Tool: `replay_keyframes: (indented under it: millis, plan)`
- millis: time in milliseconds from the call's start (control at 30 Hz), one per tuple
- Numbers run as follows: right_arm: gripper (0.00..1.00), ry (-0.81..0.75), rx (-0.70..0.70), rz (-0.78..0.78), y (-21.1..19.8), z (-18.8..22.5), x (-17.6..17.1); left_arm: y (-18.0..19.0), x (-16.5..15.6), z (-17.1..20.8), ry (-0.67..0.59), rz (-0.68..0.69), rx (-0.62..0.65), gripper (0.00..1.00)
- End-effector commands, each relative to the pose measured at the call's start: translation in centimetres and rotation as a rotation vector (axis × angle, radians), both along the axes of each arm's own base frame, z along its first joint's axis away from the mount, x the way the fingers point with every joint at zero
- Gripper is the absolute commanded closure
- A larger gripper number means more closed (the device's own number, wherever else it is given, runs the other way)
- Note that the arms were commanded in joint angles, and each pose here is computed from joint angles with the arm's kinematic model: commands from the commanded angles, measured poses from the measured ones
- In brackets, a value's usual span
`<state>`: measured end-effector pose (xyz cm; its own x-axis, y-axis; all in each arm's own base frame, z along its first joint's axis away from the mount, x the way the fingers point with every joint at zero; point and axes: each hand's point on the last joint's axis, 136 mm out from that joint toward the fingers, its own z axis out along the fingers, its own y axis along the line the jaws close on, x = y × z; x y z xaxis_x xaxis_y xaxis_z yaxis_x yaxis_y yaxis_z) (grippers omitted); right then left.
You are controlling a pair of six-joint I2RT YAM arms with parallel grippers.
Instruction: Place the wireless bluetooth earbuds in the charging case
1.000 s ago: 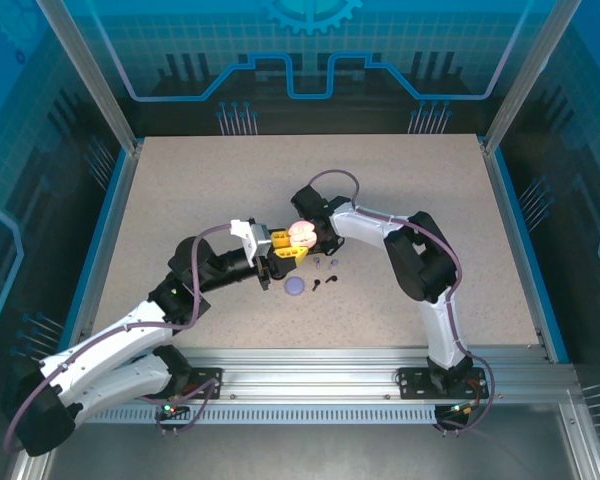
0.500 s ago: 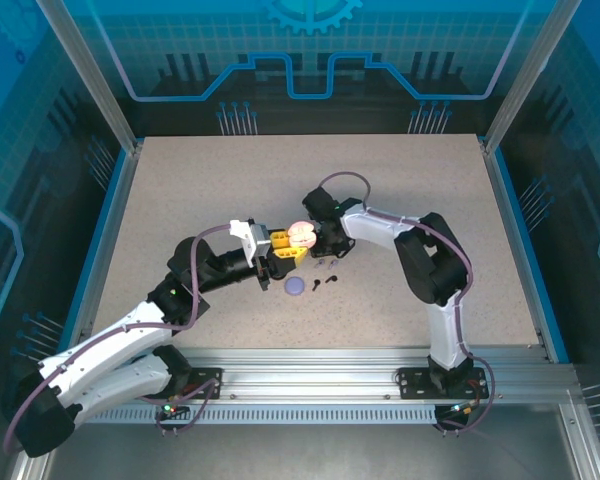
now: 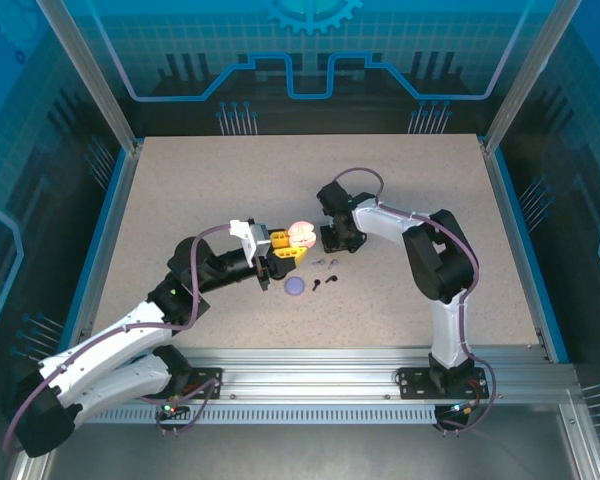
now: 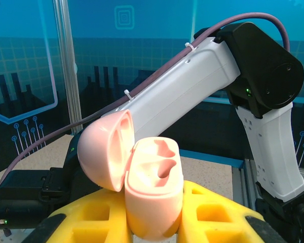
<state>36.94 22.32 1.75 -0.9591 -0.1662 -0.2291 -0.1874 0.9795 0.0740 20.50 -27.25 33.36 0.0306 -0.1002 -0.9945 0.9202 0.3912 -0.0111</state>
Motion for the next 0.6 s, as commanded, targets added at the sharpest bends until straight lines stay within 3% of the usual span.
replay_keyframes:
  millis: [0,567]
  plan:
    - [0.67,0.034,-0.036,0.010,-0.60,-0.19,-0.20,0.14,-0.11,-0.01,-0.003,0.010,-0.003,0.81]
    - [0.68,0.070,-0.066,0.016,0.14,-0.87,0.25,0.27,-0.15,-0.02,-0.007,0.015,0.002,0.80]
